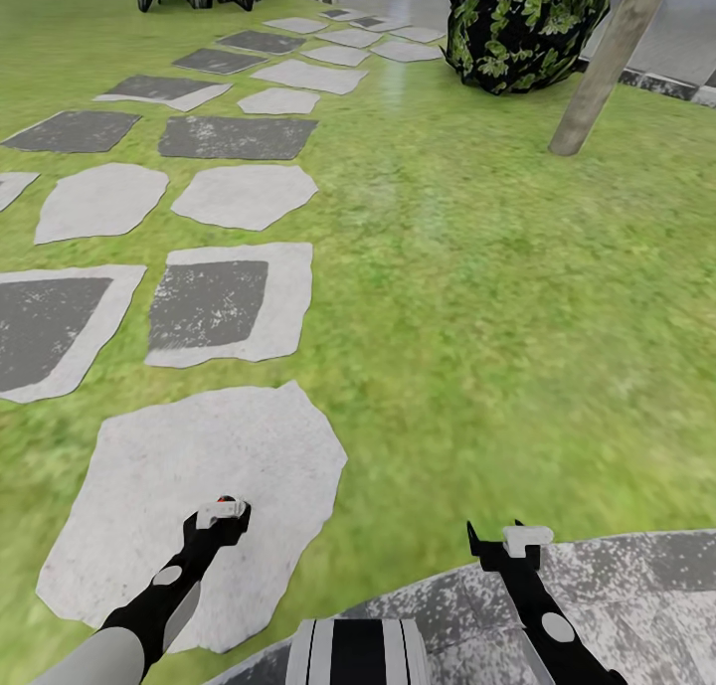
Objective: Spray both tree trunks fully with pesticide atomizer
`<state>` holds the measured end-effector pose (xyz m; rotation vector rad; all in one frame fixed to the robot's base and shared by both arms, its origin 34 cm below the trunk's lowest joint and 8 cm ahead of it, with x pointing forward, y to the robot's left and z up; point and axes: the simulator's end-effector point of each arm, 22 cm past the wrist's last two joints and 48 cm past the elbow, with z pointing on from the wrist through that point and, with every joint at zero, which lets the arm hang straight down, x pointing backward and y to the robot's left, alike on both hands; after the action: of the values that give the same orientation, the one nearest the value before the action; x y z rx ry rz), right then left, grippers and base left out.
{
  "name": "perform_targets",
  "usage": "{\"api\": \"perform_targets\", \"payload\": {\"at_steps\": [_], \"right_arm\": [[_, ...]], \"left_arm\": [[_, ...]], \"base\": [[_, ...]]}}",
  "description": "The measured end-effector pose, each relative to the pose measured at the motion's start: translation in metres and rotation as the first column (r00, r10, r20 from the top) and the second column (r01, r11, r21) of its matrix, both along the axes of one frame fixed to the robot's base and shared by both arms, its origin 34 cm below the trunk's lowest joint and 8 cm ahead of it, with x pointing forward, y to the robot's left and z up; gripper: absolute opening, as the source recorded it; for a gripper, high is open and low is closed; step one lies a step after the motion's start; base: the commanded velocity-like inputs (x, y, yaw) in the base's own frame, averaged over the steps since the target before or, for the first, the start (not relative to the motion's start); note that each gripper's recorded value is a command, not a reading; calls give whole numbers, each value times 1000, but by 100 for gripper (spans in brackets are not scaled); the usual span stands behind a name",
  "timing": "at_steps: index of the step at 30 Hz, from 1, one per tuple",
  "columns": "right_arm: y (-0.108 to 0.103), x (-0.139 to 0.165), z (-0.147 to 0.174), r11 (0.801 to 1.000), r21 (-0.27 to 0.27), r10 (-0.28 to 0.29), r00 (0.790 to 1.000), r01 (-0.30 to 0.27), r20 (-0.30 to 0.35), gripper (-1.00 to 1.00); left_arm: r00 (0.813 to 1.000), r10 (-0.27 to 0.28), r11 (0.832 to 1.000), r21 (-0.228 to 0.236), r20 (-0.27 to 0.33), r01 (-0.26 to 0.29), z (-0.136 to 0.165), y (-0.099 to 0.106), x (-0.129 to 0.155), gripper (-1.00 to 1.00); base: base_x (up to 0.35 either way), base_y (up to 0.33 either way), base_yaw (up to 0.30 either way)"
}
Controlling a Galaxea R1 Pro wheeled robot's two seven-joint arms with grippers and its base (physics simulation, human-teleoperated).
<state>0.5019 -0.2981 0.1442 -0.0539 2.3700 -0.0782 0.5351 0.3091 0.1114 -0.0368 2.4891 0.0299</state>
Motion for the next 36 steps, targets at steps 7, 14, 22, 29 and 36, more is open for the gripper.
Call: {"api": "perform_targets", "payload": {"at_steps": [7,14,22,29,36], "right_arm": [[0,0,0,1000,0,0,1000,0,-2,100],[0,0,0,1000,0,0,1000,0,-2,100],[0,-1,-1,1000,0,0,1000,0,-2,100],[0,-1,-1,1000,0,0,1000,0,-2,100],[0,-1,-1,1000,0,0,1000,0,-2,100]], "left_arm": [[1000,0,1000,0,-1,0,0,0,-1,100],[1000,4,1000,2,0,-4,0,3,0,-100],[1000,4,1000,3,4,-4,1,4,2,-100],[1000,6,1000,3,6,-6,2,4,3,-100],[1000,6,1000,4,6,-6,2,5,2,-100]], "base": [[2,0,0],[0,0,0],[0,0,0],[0,0,0],[0,0,0]]}}
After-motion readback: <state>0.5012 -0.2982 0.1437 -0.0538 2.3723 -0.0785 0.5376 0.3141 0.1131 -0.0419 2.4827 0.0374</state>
